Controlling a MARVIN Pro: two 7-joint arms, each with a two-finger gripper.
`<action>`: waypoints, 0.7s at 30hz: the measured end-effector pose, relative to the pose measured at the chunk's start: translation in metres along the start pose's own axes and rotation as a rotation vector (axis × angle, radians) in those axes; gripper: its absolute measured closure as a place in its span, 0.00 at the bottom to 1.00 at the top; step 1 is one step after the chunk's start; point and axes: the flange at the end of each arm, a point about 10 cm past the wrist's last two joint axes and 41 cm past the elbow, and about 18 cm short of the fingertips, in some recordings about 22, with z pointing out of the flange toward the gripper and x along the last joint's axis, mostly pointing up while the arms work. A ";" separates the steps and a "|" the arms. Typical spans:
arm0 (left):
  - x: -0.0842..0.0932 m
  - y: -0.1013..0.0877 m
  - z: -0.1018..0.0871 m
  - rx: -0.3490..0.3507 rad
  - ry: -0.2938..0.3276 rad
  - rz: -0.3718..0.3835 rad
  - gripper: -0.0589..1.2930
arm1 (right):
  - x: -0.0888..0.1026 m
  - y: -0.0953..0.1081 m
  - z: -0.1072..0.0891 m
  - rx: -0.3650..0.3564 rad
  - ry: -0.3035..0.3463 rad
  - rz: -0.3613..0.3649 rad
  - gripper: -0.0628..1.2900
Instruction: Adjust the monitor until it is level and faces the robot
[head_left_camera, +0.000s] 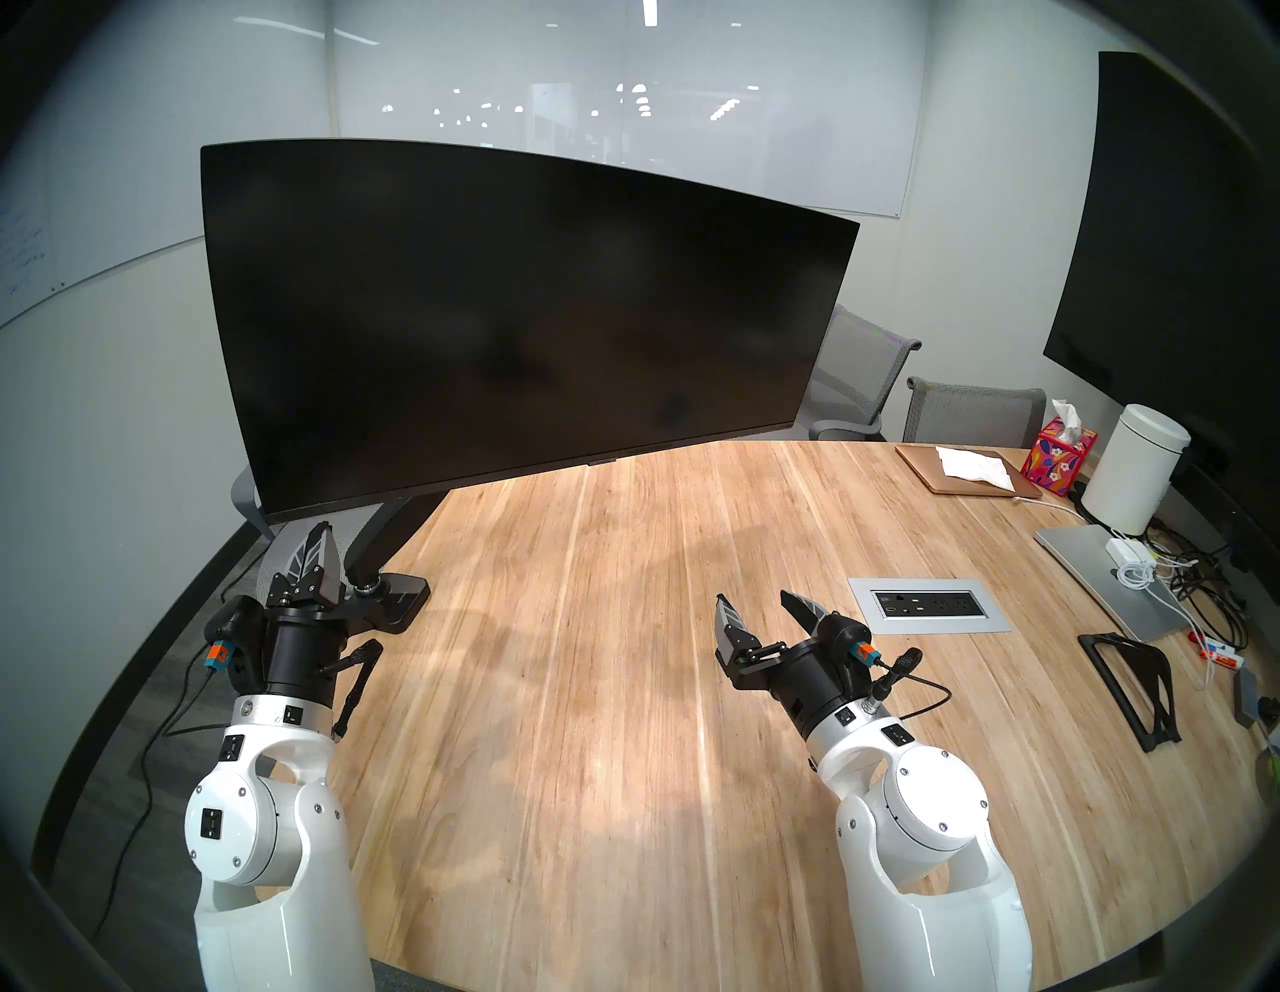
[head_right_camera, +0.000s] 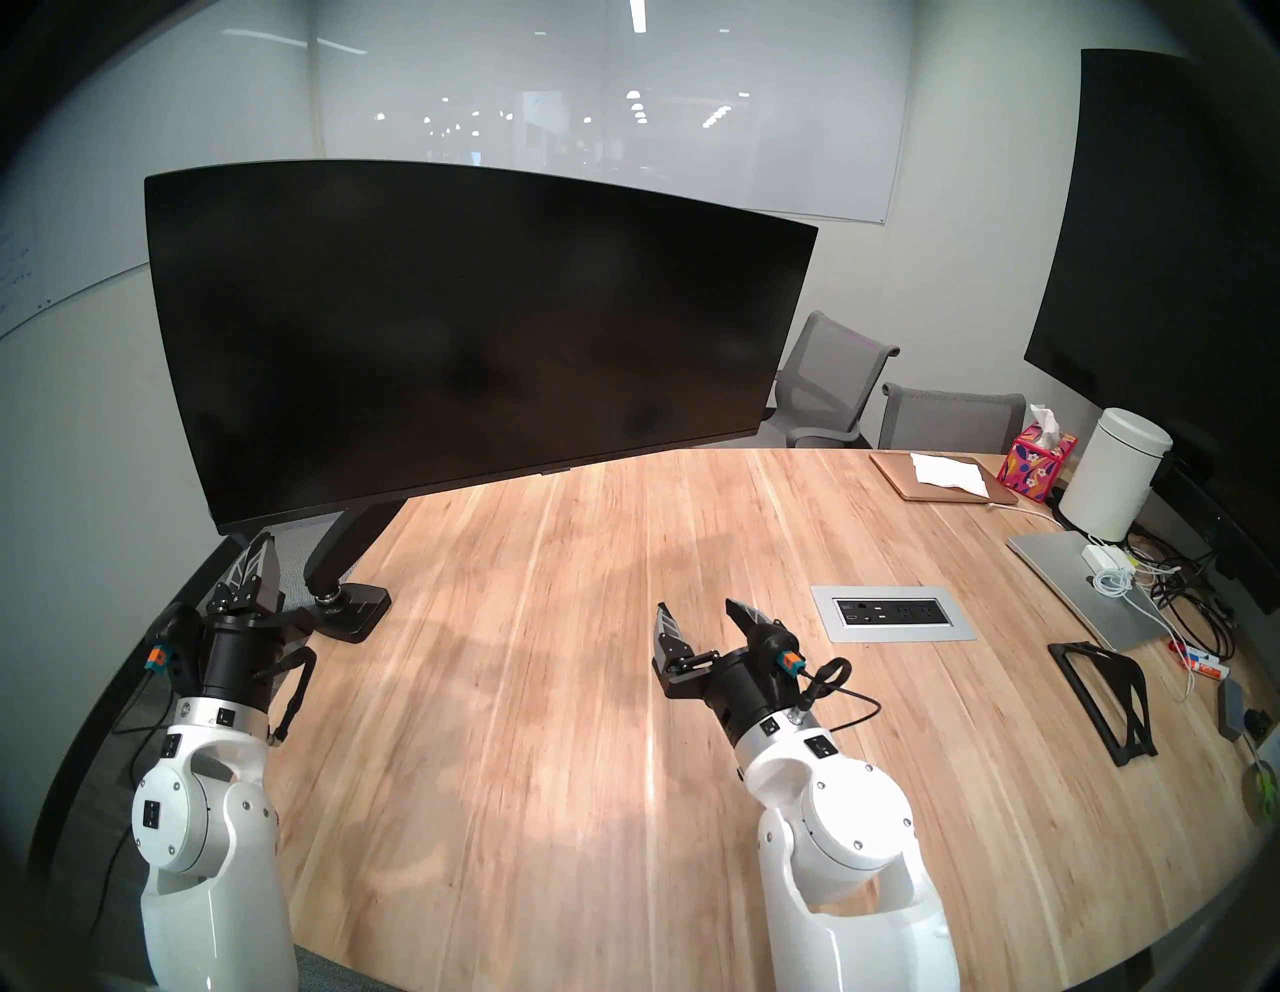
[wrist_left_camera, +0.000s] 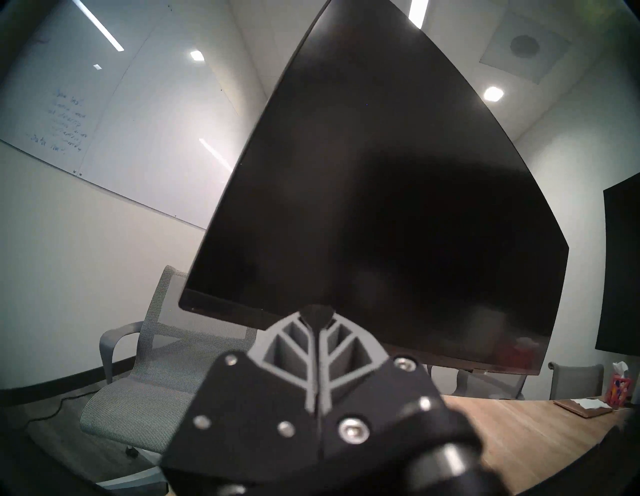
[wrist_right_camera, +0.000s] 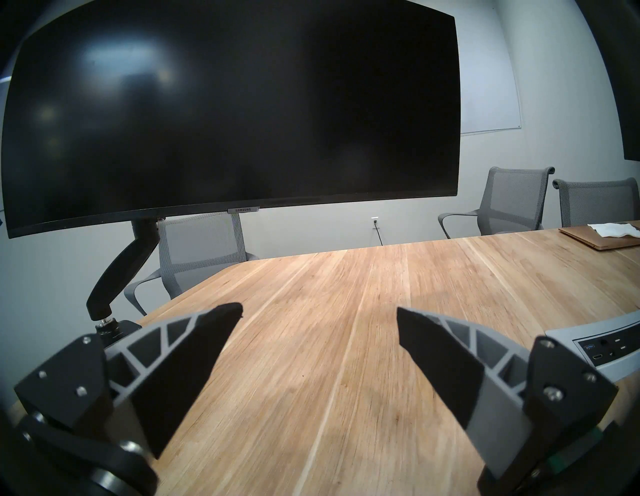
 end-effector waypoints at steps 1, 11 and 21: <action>0.000 0.000 0.001 0.002 0.001 0.000 0.97 | 0.000 0.000 0.000 0.000 0.000 0.000 0.05; -0.004 -0.004 0.012 0.023 -0.013 -0.005 0.97 | 0.000 0.000 0.000 0.000 0.000 0.000 0.05; -0.009 0.000 0.026 0.031 -0.028 -0.019 0.97 | 0.000 0.000 0.000 0.000 0.000 0.000 0.05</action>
